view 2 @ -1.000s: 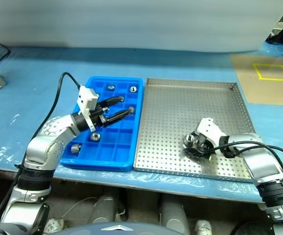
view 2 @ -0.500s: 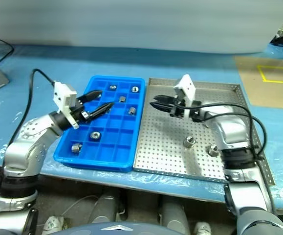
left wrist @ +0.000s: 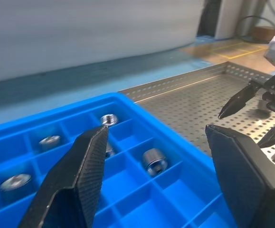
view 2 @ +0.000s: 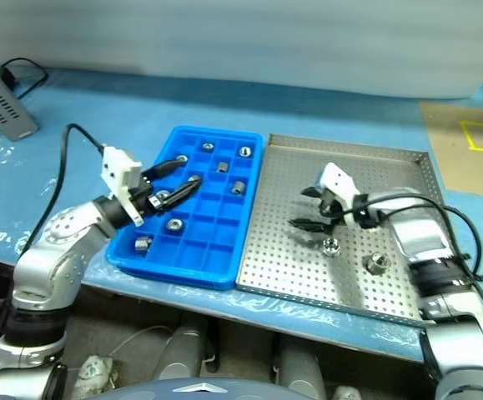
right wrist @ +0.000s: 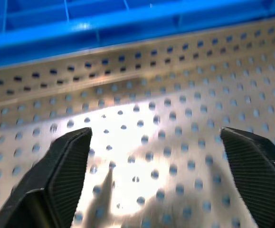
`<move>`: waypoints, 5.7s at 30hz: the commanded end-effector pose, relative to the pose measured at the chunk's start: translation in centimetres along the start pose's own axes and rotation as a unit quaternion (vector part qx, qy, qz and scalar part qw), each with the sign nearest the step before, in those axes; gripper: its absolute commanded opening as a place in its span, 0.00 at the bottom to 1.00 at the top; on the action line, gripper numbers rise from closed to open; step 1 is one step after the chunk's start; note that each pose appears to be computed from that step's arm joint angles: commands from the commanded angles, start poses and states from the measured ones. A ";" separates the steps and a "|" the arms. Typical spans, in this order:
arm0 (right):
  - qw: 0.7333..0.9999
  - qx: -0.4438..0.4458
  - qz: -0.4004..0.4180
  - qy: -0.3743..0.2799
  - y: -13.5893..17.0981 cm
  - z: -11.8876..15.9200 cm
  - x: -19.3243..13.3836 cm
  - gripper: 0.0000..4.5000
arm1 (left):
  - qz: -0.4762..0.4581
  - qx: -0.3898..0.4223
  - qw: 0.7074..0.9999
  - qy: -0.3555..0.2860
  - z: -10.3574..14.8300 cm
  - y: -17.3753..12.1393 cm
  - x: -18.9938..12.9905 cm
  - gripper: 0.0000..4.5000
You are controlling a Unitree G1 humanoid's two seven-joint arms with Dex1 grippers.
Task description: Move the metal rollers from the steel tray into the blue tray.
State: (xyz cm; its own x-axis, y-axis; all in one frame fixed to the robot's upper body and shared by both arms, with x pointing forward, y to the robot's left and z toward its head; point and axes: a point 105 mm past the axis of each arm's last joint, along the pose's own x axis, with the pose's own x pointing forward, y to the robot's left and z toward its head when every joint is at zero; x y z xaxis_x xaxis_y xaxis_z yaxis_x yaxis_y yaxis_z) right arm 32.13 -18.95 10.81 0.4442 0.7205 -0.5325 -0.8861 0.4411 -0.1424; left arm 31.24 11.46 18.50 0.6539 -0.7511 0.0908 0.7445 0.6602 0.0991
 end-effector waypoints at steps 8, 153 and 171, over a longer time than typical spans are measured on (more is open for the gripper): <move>0.999 0.035 -0.016 0.034 2.1 -3.1 -1.4 0.91 | -0.048 0.009 0.999 -0.014 0.6 -0.3 1.2 0.77; 0.975 0.132 -0.175 0.022 3.7 -4.8 -5.8 0.86 | -0.220 -0.050 0.974 -0.009 -2.5 -3.9 7.4 0.77; 0.974 0.138 -0.176 -0.027 1.3 -4.0 -2.3 0.36 | -0.166 -0.025 0.986 -0.010 -2.2 -1.5 5.9 0.77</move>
State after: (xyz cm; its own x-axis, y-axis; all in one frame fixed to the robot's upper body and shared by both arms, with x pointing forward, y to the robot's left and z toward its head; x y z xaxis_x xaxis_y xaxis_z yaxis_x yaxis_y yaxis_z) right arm 28.51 -23.09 7.09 0.7142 0.4835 -0.5062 -0.5859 0.8086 -0.0543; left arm 34.30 5.32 15.20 0.3482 -0.9364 0.0445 0.9364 0.3496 0.0298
